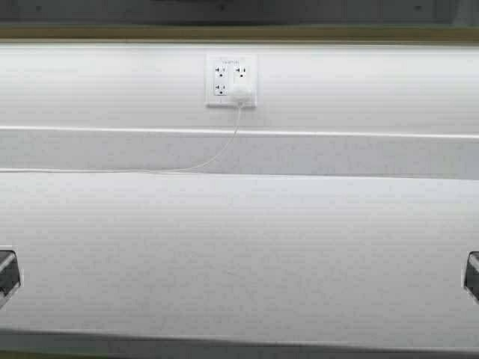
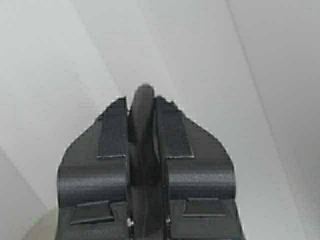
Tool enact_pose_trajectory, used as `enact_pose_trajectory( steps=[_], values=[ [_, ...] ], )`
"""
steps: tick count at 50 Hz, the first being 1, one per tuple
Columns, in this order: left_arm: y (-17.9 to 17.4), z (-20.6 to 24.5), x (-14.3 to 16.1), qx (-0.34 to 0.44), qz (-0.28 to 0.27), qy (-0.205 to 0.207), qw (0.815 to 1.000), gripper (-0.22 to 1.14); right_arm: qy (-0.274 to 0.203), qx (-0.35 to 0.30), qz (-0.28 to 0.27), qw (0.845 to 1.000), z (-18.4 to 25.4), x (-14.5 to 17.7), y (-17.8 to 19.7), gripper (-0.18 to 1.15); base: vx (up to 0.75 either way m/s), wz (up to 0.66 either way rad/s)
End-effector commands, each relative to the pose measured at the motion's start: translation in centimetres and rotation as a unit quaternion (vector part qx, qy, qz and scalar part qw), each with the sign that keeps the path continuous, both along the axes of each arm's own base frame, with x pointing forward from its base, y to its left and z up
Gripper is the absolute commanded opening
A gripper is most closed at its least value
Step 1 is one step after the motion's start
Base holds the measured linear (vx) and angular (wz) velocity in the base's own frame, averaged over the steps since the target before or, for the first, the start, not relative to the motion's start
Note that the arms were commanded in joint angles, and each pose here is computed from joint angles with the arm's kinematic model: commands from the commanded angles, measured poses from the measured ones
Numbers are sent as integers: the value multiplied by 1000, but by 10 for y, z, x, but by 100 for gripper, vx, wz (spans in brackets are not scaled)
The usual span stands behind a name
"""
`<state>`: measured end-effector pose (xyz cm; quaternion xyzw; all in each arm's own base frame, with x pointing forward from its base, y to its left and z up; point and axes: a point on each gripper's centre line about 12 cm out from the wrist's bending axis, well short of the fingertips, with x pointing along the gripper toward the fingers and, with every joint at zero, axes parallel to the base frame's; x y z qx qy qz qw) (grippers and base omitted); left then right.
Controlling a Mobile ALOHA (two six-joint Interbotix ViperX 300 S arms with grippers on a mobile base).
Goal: Open the cabinet, put the pot inside, then close it
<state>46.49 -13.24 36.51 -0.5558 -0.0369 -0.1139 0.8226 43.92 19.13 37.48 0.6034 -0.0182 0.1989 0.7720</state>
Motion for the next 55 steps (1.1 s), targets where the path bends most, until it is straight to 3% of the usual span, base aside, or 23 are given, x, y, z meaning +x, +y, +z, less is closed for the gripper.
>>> enact_pose_trajectory(
  steps=[1, 24, 32, 37, 45, 49, 55],
  values=[
    [-29, 21, -11, 10, -32, -26, 999, 2, -28, 15, 36, 999, 24, -16, 28, 7, 2, -1],
    [-29, -27, 3, 21, -27, 24, 999, 2, 28, 7, 29, 999, -27, -2, 29, 7, 2, -1],
    [-24, -35, 4, -16, -14, 29, 999, 7, 43, 36, 29, 998, -36, 1, 27, 12, 2, -1],
    [-16, -34, 0, -48, 8, 2, 999, 28, 33, 46, 23, 998, -40, -2, 23, 39, 1, -1],
    [-5, -26, -6, -74, 29, -40, 996, 82, 4, 66, 4, 998, -41, -9, 13, 97, 1, 0],
    [0, -24, -6, -84, 34, -46, 995, 100, 0, 66, -1, 998, -39, -10, 10, 103, 1, 0],
    [7, -21, -5, -88, 40, -50, 994, 102, -5, 69, -5, 998, -38, -10, 6, 102, 1, 0]
  ],
)
